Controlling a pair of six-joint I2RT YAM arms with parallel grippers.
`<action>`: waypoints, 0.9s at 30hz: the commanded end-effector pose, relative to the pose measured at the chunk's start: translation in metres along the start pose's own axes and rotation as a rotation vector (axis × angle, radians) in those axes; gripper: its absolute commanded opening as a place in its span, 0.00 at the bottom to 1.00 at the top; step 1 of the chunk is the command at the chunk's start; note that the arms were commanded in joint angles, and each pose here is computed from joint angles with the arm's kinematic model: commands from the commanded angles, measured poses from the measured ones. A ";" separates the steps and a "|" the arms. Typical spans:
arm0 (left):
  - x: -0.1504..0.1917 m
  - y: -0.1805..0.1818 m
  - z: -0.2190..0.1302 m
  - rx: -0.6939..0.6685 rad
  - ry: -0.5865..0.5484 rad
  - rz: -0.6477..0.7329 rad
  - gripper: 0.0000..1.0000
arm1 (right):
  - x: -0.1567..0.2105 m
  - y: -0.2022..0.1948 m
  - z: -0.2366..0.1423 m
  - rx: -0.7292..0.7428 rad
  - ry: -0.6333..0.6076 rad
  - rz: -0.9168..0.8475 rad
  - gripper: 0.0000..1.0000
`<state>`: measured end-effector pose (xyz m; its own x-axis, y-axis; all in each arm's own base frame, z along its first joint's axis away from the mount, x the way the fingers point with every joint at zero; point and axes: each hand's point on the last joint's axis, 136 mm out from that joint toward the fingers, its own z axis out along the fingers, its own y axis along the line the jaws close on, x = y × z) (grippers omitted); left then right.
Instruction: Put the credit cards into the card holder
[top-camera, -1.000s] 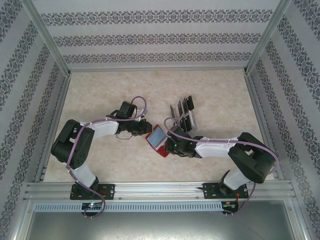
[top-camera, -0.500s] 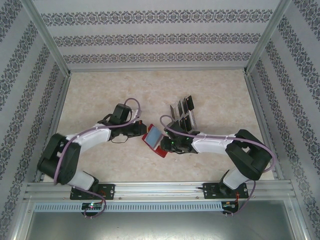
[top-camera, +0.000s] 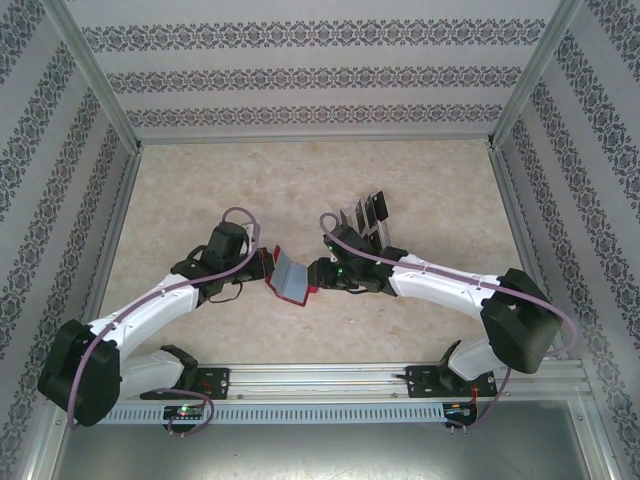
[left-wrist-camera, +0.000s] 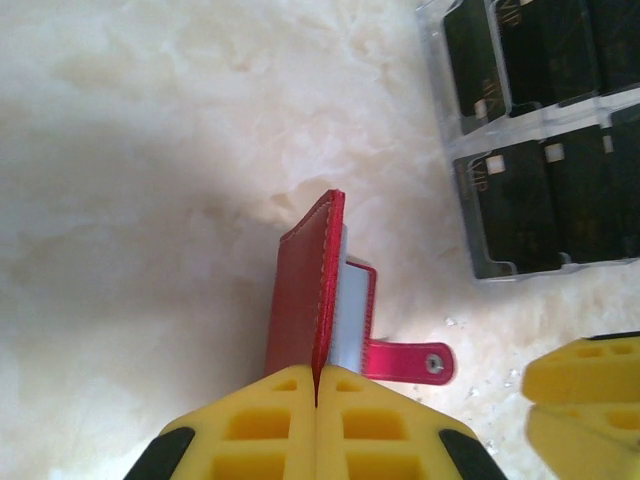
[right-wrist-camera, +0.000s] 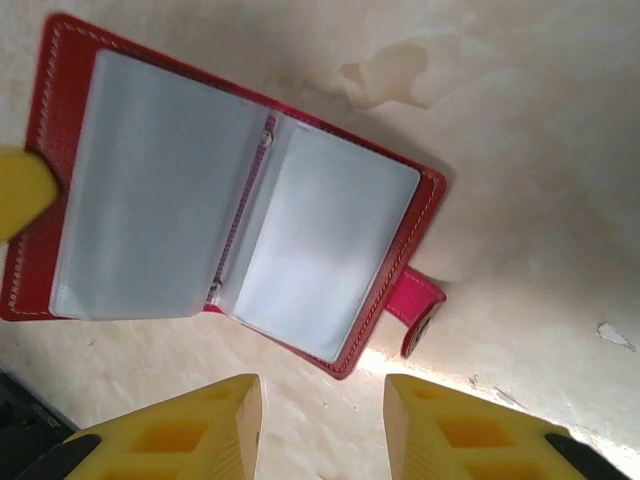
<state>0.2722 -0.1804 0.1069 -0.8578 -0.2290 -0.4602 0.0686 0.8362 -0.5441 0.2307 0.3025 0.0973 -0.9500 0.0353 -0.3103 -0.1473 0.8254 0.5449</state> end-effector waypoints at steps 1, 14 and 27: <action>0.006 0.009 0.004 -0.037 -0.031 -0.072 0.00 | 0.005 0.000 0.006 0.006 0.017 0.017 0.38; 0.021 -0.012 0.024 0.045 0.005 -0.077 0.00 | 0.013 -0.005 0.036 0.017 0.057 0.043 0.46; 0.021 -0.009 0.018 0.040 -0.060 -0.116 0.00 | 0.020 0.016 0.058 -0.029 0.096 0.032 0.61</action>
<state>0.2609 -0.2023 0.0840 -0.8553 -0.3103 -0.4148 0.0052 0.7956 -0.6058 0.2240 0.3326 0.0478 -0.9773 0.0168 -0.2113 -0.1043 0.8298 0.5482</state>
